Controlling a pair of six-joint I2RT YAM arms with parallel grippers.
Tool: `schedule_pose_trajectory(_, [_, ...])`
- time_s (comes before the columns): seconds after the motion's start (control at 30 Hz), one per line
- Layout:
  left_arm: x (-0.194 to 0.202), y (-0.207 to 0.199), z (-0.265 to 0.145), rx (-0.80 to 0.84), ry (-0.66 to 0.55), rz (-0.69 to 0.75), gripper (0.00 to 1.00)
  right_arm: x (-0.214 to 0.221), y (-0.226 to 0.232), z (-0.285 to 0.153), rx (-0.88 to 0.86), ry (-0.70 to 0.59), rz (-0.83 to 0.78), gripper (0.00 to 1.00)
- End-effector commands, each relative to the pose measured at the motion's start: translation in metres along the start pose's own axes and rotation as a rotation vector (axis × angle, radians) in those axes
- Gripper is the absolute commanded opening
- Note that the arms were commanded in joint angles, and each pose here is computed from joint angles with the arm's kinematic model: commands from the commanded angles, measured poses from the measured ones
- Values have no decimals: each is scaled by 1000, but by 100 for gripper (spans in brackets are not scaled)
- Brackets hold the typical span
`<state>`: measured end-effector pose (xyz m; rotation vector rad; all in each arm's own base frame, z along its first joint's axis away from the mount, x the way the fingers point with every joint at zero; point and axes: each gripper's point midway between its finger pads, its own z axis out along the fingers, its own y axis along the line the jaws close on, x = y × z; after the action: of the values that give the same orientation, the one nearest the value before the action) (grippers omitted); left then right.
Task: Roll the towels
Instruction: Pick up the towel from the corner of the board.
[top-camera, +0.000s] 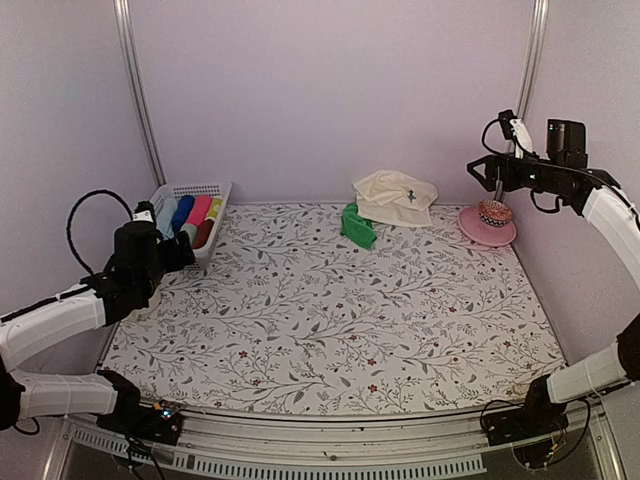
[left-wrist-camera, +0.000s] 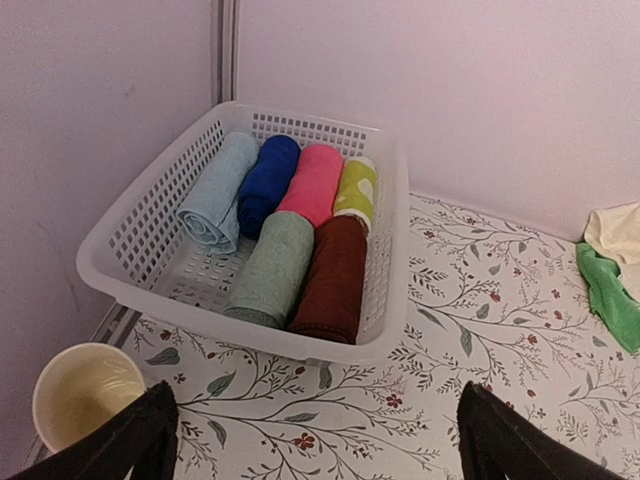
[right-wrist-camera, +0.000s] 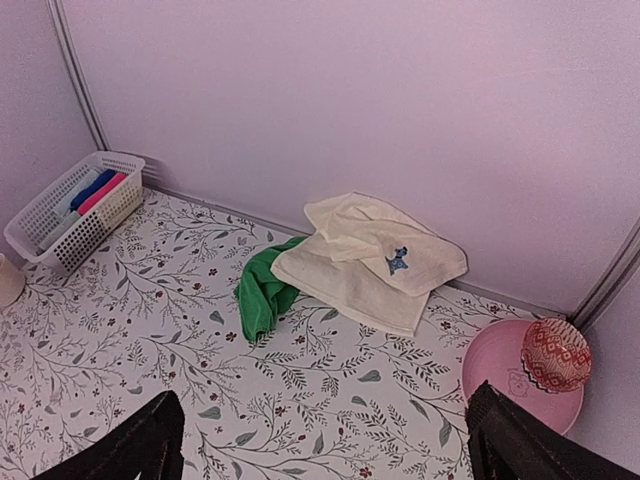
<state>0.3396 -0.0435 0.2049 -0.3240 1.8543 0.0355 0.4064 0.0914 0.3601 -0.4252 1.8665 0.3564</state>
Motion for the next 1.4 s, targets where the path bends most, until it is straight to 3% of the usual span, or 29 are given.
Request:
schedule_pose_trajectory(0.0, [-3,-3,-3,14,-23,-44,97,4,6,2,-42,-9,4,99])
schedule_pose_trajectory(0.2, [-4,-5,-9,37,-35,-63,97,3,4,4,-33,-43,19,99])
schedule_pose_trajectory(0.53, [1,-14,-10,86,-39,-52,97,6,27,32,-200,-21,47,99])
schedule_pose_trajectory(0.87, [25,-41,5,168,13,4,97,48,50,131,-118,148,-61,100])
schedule_pose_trajectory(1.1, [33,-48,8,180,27,23,97,106,71,208,-111,317,-77,91])
schedule_pose_trajectory(1.37, [37,-49,10,179,27,36,97,161,86,266,-105,419,-58,81])
